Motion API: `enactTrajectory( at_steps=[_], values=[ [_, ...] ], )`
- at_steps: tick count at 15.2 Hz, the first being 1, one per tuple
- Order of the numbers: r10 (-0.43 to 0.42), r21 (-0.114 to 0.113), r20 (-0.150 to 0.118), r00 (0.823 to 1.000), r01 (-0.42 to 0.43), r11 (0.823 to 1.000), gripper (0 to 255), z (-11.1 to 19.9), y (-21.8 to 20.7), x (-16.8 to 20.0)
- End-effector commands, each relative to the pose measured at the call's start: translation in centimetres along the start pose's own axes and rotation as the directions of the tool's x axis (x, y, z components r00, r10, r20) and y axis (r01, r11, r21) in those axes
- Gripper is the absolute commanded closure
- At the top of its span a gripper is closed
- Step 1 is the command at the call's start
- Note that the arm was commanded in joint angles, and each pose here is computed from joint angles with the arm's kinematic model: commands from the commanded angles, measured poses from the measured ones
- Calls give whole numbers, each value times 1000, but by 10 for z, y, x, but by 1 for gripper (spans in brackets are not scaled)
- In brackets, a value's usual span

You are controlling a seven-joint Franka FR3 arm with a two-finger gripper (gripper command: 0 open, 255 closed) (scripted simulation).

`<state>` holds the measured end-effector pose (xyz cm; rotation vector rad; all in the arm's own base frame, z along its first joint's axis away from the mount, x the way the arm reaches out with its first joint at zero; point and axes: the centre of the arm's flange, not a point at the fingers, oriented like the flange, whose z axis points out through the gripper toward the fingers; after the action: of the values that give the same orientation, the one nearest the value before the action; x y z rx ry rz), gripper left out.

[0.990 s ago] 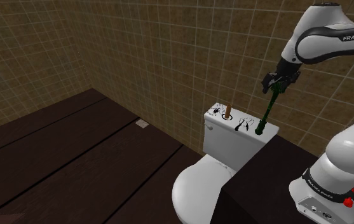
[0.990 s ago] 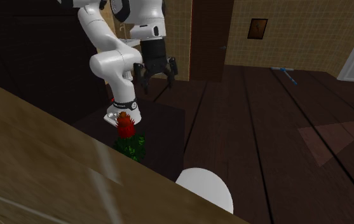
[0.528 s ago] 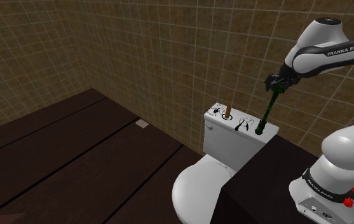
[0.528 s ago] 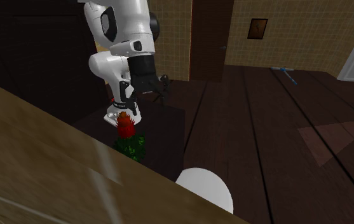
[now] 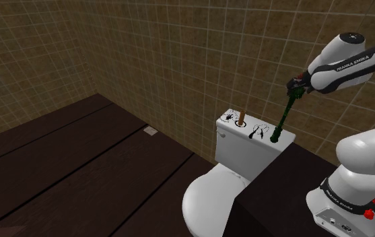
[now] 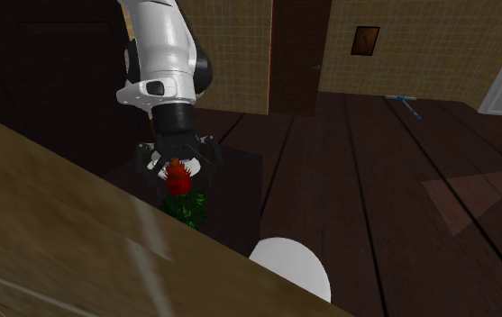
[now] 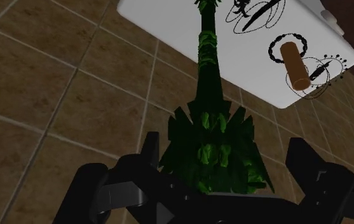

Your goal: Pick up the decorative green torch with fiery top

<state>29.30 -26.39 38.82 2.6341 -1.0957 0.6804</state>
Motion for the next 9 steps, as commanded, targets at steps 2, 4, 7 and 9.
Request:
enactTrajectory(
  at_steps=[2,4,7,9],
  values=[
    [12,-3,-15,1000,-12,1000,0,13,4,-4],
    [12,-3,-15,1000,-12,1000,0,22,4,-9],
    [12,-3,-15,1000,-12,1000,0,38,3,-18],
    [12,-3,-15,1000,-12,1000,0,38,3,-18]
  ],
)
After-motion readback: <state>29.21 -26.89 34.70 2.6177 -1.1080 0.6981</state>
